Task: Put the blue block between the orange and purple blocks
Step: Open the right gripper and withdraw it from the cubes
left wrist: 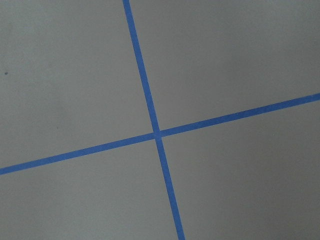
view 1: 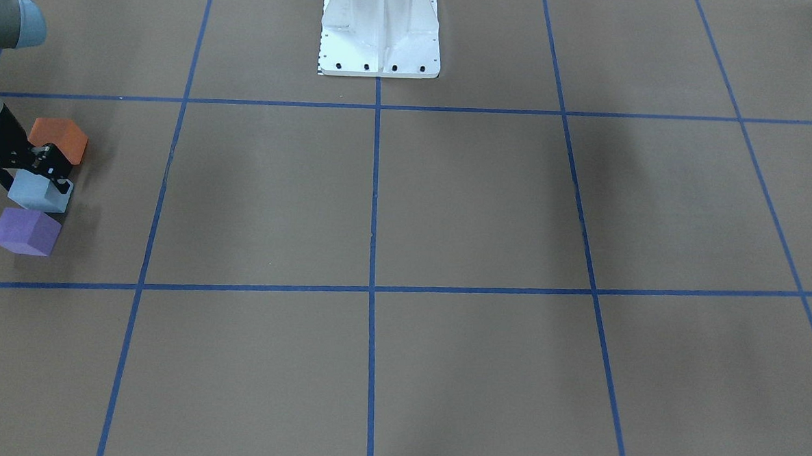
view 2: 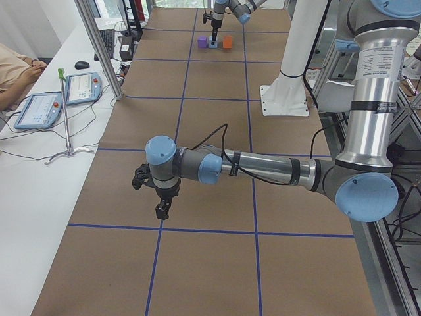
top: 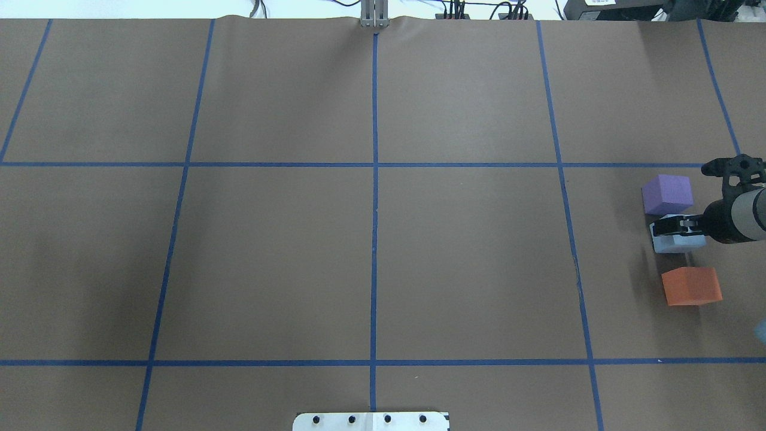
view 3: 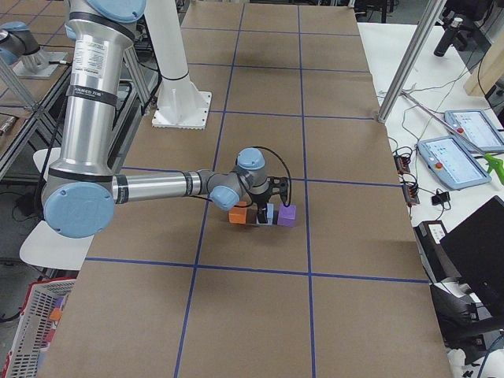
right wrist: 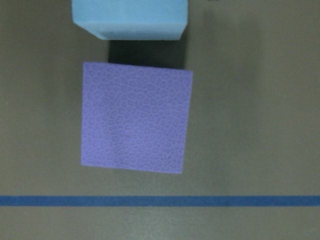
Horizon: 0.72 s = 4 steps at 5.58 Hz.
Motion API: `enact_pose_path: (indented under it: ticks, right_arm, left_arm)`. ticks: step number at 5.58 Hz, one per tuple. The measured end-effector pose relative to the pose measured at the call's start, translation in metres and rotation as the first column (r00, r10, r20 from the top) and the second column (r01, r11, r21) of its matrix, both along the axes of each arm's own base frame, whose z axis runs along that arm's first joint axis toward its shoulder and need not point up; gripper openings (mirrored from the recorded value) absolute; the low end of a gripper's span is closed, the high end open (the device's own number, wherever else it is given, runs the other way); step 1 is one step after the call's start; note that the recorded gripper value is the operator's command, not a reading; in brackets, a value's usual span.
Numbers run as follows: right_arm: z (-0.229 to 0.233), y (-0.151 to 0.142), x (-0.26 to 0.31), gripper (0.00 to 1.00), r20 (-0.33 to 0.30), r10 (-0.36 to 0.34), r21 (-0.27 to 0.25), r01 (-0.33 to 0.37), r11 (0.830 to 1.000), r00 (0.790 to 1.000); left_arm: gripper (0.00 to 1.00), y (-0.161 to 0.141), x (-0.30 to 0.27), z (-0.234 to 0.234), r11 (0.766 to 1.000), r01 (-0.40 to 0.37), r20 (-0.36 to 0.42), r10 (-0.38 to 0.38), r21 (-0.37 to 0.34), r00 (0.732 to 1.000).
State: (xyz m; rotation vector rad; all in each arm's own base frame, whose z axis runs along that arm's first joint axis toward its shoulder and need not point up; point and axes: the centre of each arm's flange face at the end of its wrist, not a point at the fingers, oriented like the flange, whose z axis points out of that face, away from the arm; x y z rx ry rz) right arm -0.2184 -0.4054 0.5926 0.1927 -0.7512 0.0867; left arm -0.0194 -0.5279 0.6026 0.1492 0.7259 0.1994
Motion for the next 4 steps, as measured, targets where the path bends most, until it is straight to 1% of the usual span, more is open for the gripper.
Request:
enact_pose_path:
  ticks: [1, 2, 3, 4]
  right_arm:
    - [-0.015, -0.002, 0.007, 1.00, 0.020, 0.004, 0.013, -0.004, 1.000, 1.000]
    - [-0.028, -0.009, 0.033, 1.00, 0.045, -0.002, 0.016, 0.001, 1.000, 0.999]
    - [-0.028, -0.021, 0.077, 1.00, 0.039, -0.038, 0.033, 0.037, 0.999, 0.999]
    - [-0.017, -0.032, 0.134, 1.00, -0.007, -0.107, 0.062, 0.107, 0.992, 0.994]
  left_arm:
    - [1.00, 0.000, 0.000, 0.001, 1.000, 0.000, 0.000, 0.000, -0.002, 1.000]
    - [1.00, 0.000, 0.000, 0.002, 1.000, 0.000, 0.000, 0.000, -0.003, 1.000]
    - [1.00, 0.001, 0.000, 0.003, 1.000, 0.000, 0.000, 0.000, -0.005, 1.000]
    - [1.00, 0.001, 0.000, 0.003, 1.000, 0.000, 0.000, 0.000, -0.006, 1.000]
